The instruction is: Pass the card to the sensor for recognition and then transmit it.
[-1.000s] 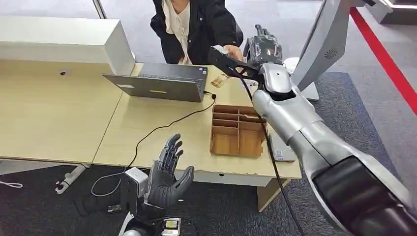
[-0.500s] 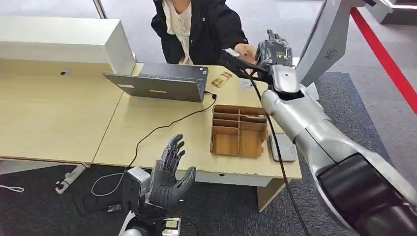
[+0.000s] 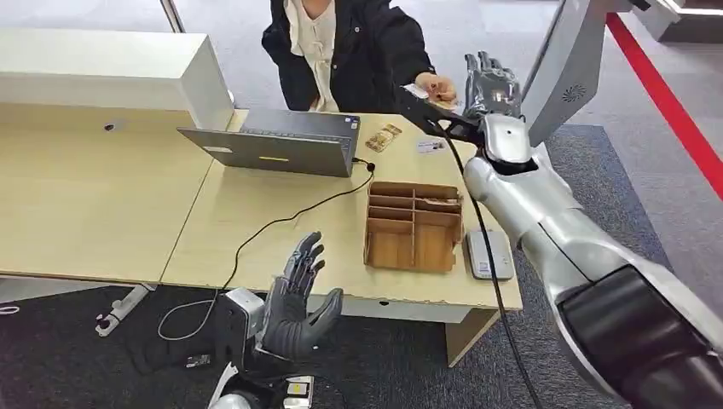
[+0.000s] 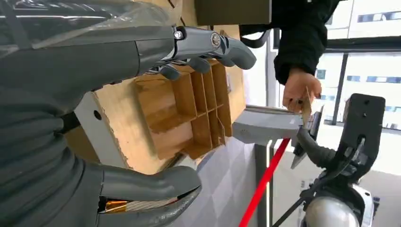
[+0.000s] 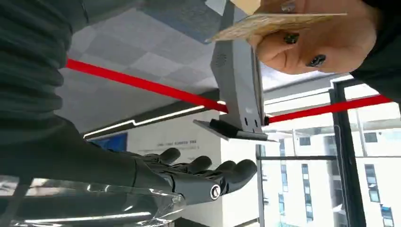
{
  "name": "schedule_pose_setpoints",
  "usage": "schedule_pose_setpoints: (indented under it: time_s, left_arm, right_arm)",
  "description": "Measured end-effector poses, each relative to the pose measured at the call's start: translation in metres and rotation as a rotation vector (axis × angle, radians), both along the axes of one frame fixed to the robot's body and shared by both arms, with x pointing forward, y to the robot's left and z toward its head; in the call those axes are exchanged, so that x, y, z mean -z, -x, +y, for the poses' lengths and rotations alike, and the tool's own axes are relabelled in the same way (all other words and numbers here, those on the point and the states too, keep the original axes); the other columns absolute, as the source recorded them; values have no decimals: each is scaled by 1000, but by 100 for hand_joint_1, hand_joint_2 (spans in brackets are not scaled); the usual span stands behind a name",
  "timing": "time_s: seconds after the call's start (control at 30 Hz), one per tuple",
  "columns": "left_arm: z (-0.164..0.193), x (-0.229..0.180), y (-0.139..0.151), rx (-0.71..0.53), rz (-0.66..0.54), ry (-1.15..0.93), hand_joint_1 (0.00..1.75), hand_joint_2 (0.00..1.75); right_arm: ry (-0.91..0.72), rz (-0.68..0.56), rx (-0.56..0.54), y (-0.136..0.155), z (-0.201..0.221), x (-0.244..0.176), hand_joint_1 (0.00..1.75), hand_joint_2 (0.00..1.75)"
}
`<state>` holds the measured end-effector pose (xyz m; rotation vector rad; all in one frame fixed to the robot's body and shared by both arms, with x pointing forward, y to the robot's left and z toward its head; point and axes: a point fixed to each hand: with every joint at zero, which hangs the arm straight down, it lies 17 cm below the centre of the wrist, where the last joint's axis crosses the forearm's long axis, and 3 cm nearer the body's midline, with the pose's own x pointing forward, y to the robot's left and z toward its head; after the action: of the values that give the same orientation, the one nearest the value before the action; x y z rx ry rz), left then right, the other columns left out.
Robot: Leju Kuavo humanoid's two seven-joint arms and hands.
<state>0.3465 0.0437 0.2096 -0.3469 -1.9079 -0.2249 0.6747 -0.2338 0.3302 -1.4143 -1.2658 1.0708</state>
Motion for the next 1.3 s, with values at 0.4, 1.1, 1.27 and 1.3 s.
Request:
schedule_pose_setpoints:
  time_s: [0.4,1.1,1.27,1.3]
  left_arm:
    - [12,2,-3,-65,5,12,0,175]
    - [13,14,3,-54,51,12,0,175]
    - [9,16,4,-35,61,4,0,175]
    - [9,16,4,-32,63,2,0,175]
  right_arm:
    - [-265,-146,-280,13,65,-30,0,175]
    - [-347,109,-376,101,92,136,0,175]
    - [-250,129,-329,105,75,155,0,175]
    - [-235,129,-323,105,72,157,0,175]
